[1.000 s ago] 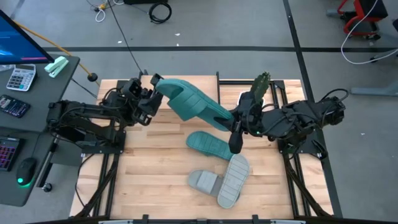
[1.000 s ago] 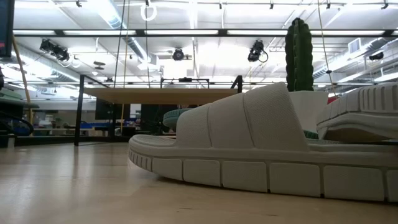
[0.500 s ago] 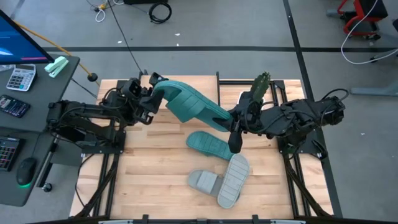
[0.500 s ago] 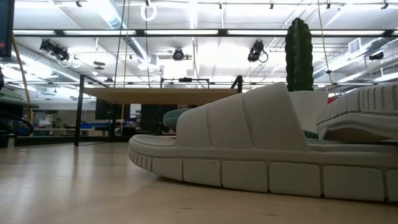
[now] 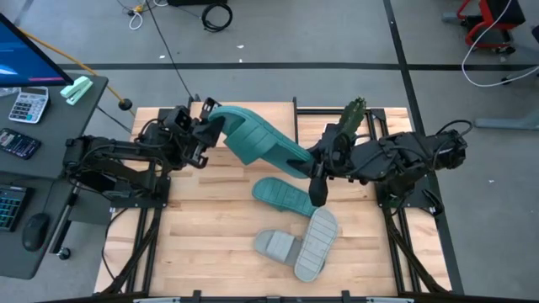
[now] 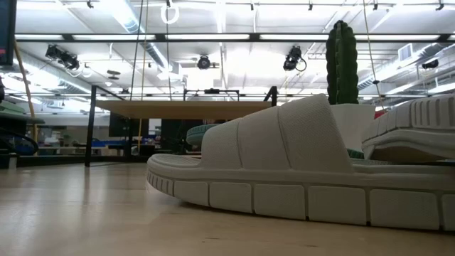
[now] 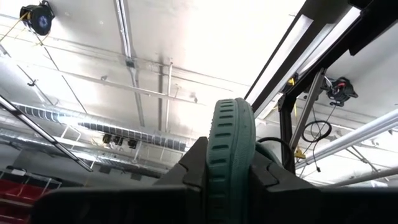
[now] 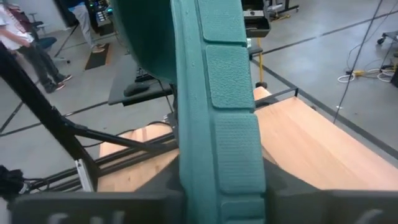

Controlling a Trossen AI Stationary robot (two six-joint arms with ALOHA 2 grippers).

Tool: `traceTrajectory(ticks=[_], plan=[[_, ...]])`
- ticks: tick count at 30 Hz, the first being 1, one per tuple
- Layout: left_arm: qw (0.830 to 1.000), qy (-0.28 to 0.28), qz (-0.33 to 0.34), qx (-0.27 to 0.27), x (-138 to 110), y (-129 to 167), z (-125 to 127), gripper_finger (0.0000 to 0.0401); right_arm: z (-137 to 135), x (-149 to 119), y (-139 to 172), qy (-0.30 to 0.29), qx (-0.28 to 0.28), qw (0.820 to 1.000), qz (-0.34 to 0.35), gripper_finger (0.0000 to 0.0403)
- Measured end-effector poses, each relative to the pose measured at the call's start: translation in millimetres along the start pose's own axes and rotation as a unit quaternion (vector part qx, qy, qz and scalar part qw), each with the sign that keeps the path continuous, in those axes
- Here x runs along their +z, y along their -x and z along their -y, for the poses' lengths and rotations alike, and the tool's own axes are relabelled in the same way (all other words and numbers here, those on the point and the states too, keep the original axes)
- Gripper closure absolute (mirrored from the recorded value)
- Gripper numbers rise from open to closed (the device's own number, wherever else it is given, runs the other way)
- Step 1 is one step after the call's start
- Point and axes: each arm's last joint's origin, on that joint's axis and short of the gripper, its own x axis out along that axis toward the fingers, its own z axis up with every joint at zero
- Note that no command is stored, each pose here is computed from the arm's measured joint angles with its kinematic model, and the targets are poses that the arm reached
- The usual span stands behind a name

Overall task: Pick and place slides into the shelf
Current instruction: Put the left green slide on the shelf

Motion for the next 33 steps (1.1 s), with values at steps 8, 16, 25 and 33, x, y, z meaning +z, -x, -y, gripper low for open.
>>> traceTrajectory(ticks=[8,16,25,33], plan=[[1.000,-0.015,0.003,0.011,4.5,-0.2,-6.1,0.0343,-5.6,-2.8,2.3,0.002,0.067,0.997,-0.032,0.0182],[0.993,-0.063,-0.088,0.050,20.7,-14.5,-32.0,0.0350,-6.3,-9.9,3.9,-0.017,0.088,0.993,-0.078,0.0152],[0.968,-0.142,-0.204,0.044,66.9,-61.1,-53.9,0.0340,-12.7,-13.2,21.7,-0.015,0.114,0.989,-0.091,0.0160],[0.953,-0.163,-0.244,0.072,94.5,-69.5,-81.0,0.0351,-26.1,-25.1,38.5,0.001,0.140,0.983,-0.121,0.0162]])
